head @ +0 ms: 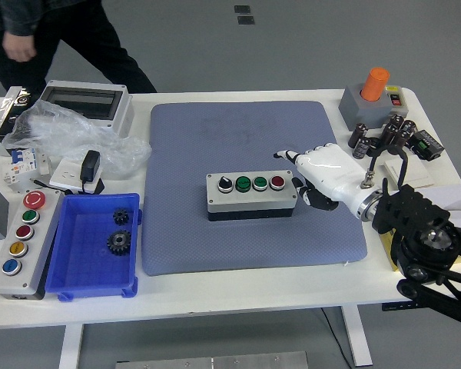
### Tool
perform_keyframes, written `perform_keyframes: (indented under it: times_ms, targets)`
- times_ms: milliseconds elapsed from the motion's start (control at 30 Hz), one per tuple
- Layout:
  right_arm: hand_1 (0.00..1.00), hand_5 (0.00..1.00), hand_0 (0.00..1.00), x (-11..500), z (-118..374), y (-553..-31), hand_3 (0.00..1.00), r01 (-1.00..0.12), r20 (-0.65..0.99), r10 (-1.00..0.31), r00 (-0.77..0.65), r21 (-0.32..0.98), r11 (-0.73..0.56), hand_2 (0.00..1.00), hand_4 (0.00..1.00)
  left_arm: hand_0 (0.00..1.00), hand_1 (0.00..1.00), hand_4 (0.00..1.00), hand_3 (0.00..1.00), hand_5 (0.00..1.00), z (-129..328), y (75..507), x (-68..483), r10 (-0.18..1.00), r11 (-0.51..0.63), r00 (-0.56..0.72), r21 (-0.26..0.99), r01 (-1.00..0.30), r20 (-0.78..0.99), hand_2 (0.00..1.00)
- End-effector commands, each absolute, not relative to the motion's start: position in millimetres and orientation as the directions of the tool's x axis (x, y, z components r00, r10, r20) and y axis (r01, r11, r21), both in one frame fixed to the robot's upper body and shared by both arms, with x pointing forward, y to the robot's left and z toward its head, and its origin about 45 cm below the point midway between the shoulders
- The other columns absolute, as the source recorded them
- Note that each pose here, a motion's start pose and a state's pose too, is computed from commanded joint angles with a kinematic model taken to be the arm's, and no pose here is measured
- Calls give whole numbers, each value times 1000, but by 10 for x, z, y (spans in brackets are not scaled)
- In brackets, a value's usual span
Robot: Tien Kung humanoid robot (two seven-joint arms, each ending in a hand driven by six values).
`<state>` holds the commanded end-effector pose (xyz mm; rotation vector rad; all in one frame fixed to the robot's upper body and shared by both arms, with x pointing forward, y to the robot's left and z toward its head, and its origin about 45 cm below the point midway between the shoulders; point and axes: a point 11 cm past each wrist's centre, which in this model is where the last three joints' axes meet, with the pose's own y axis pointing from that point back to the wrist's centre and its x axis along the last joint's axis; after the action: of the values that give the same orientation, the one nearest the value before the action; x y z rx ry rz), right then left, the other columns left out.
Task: Pick up the button,place it on the desk,press the button,press the button
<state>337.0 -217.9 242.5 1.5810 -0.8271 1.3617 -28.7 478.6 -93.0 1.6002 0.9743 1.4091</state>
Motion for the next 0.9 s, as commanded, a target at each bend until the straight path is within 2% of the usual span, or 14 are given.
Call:
perform_keyframes:
  times_ms: [167, 200, 367, 400, 600, 633, 900]
  targets:
    - [440, 2, 449, 3451, 2456, -2237, 850, -915, 983, -37, 180, 154, -373, 244, 372, 677, 695, 537, 621, 434, -935, 4774, -316, 913, -403, 93, 913, 60, 397, 616]
    - [509, 197, 461, 3465, 2453, -2242, 907, -919, 981, -59, 182, 149, -366, 552, 661, 677, 695, 538, 621, 432, -936, 4770, -324, 913, -403, 93, 913, 63, 397, 617]
    - [509, 197, 461, 3514, 2437, -2250, 907, -935, 963, -195, 187, 113, -337, 552, 661, 677, 695, 538, 621, 432, -944, 4751, -355, 913, -404, 96, 912, 73, 397, 617]
    - [746, 447, 731, 3518, 2429, -2256, 980, -938, 954, -234, 187, 103, -330, 790, 958, 677, 694, 541, 622, 430, -945, 4748, -359, 913, -405, 95, 911, 75, 398, 617]
    - [746, 447, 731, 3476, 2321, -2306, 980, -948, 892, -399, 214, 90, -306, 790, 958, 677, 694, 541, 622, 430, -950, 4735, -363, 914, -404, 85, 912, 77, 398, 617]
    - [797, 557, 789, 3463, 2317, -2317, 995, -949, 882, -421, 213, 83, -304, 843, 998, 679, 695, 551, 625, 423, -951, 4733, -364, 914, -404, 84, 912, 77, 397, 617]
    - [809, 568, 808, 3418, 2469, -2457, 986, -956, 792, -592, 153, -33, -292, 851, 998, 679, 696, 557, 625, 423, -954, 4728, -340, 915, -403, 76, 912, 74, 397, 619]
